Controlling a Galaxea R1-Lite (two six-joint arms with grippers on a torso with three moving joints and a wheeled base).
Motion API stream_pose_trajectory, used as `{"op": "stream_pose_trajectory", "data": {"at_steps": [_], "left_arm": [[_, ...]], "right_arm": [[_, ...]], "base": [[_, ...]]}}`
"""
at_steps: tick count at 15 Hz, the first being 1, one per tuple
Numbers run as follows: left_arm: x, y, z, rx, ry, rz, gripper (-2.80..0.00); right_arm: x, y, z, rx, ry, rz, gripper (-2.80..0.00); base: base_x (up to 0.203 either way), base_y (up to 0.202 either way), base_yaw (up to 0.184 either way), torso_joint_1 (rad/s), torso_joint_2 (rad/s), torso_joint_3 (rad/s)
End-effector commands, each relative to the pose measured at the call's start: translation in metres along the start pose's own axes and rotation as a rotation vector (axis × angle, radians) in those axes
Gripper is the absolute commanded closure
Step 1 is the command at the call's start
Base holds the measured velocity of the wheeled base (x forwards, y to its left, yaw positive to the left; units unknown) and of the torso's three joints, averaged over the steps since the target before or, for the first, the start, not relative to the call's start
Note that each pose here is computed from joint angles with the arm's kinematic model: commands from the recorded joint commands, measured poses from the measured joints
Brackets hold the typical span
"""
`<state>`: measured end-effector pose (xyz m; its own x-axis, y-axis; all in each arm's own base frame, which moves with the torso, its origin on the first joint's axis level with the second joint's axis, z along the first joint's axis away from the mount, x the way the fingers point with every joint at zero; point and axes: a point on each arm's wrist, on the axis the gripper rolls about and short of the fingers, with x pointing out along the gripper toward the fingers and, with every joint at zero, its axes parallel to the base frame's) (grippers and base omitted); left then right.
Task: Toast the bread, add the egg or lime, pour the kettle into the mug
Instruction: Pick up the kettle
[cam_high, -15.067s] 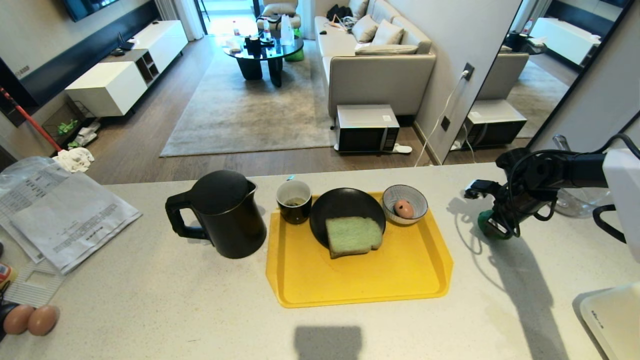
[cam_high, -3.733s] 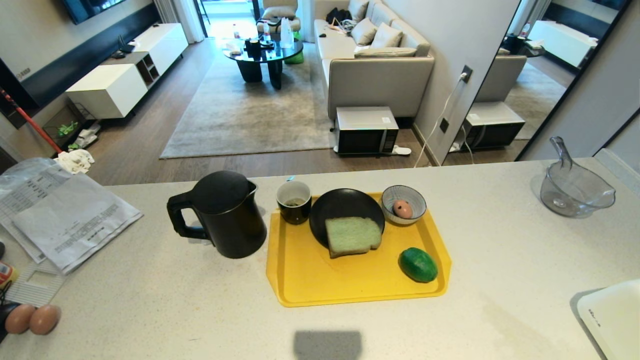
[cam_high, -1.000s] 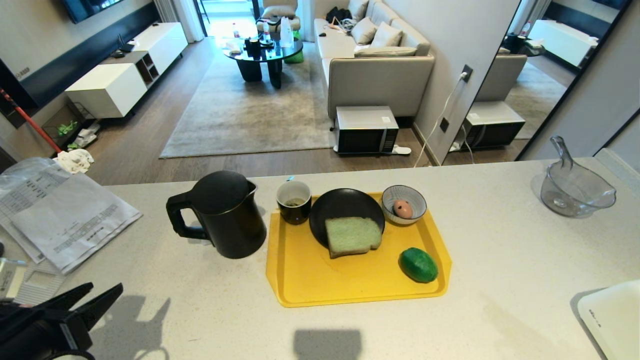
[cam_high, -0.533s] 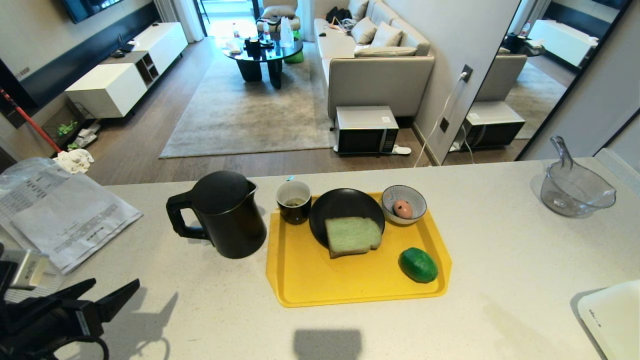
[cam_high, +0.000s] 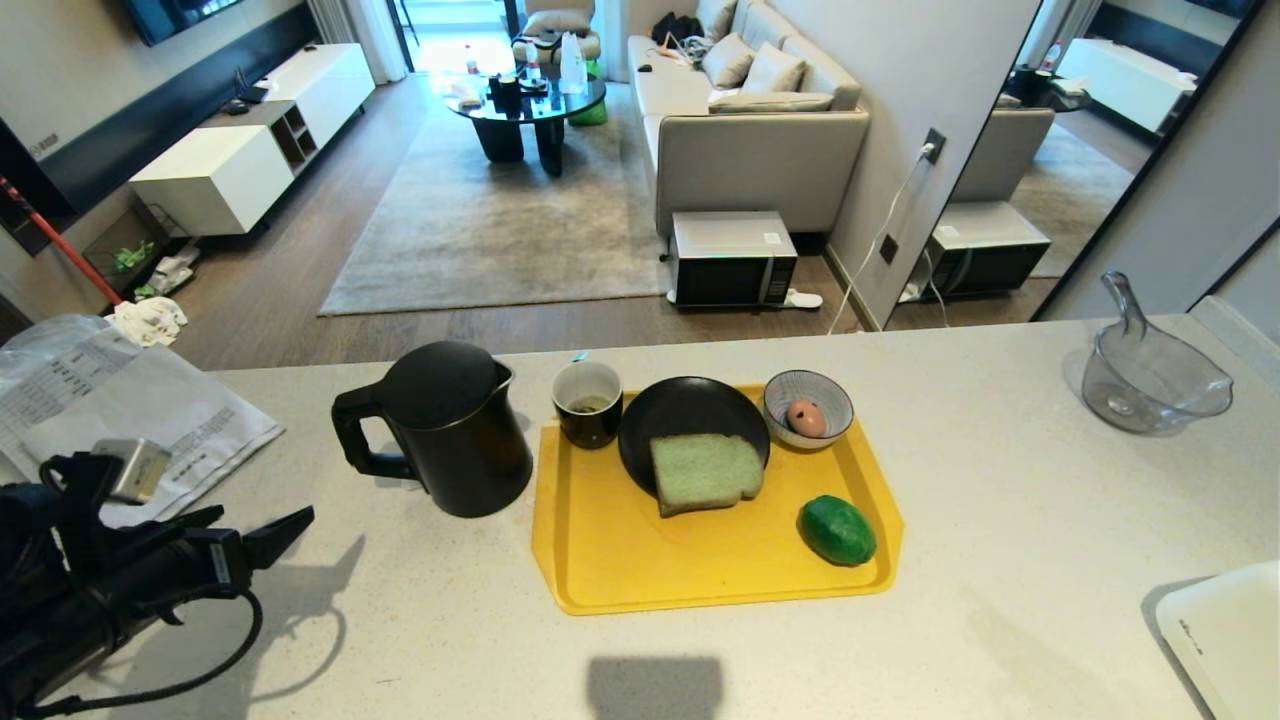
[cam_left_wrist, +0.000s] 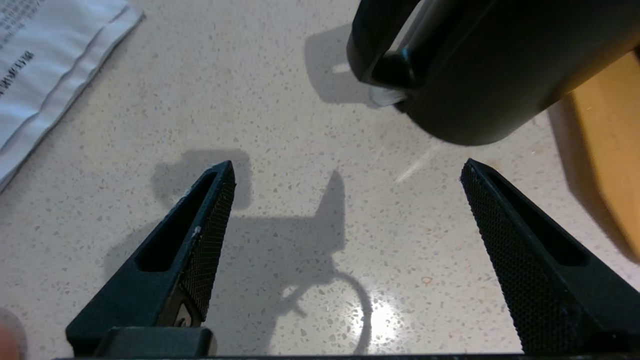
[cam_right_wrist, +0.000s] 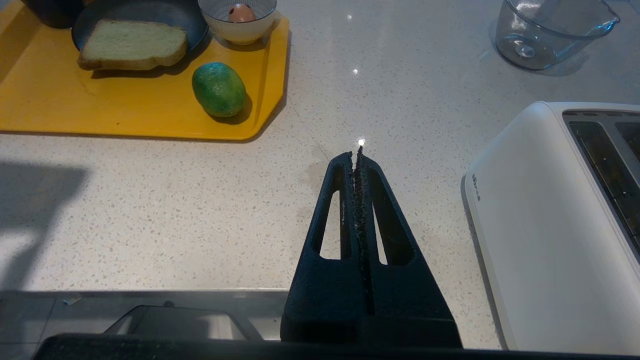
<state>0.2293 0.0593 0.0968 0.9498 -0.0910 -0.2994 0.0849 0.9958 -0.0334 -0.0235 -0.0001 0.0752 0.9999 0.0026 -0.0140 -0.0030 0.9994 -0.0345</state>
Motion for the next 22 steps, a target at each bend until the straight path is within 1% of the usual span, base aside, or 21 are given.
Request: {"op": "stream_pose_trajectory", "data": {"at_steps": [1,6,9,15,18,22], "left_arm": [[0.018,0.006,-0.014,-0.016,0.062,-0.004,-2.8],[0.041,0.01,-0.001,0.003,0.035,-0.021,-2.8],[0.055,0.008,0.007,0.013,0.027,-0.041,-2.8],[0.084,0.009,0.017,0.032,-0.003,-0.027,-2.8],[0.1,0.004,0.024,0.048,-0.031,-0.033,-2.8],[0.113,-0.01,0.024,0.057,-0.033,-0.059,-2.8]], "right_arm": [[0.0,0.0,0.0,-0.001,0.001,0.001,0.0],[0.0,0.0,0.0,-0.001,0.001,0.001,0.0],[0.0,0.0,0.0,-0.001,0.001,0.001,0.0],[0.0,0.0,0.0,-0.001,0.001,0.001,0.0],[0.0,0.0,0.0,-0.001,0.001,0.001,0.0],[0.0,0.0,0.0,-0.001,0.001,0.001,0.0]], "base": [[0.0,0.0,0.0,0.0,0.0,0.0],[0.0,0.0,0.0,0.0,0.0,0.0],[0.0,0.0,0.0,0.0,0.0,0.0],[0.0,0.0,0.0,0.0,0.0,0.0],[0.0,0.0,0.0,0.0,0.0,0.0],[0.0,0.0,0.0,0.0,0.0,0.0]]}}
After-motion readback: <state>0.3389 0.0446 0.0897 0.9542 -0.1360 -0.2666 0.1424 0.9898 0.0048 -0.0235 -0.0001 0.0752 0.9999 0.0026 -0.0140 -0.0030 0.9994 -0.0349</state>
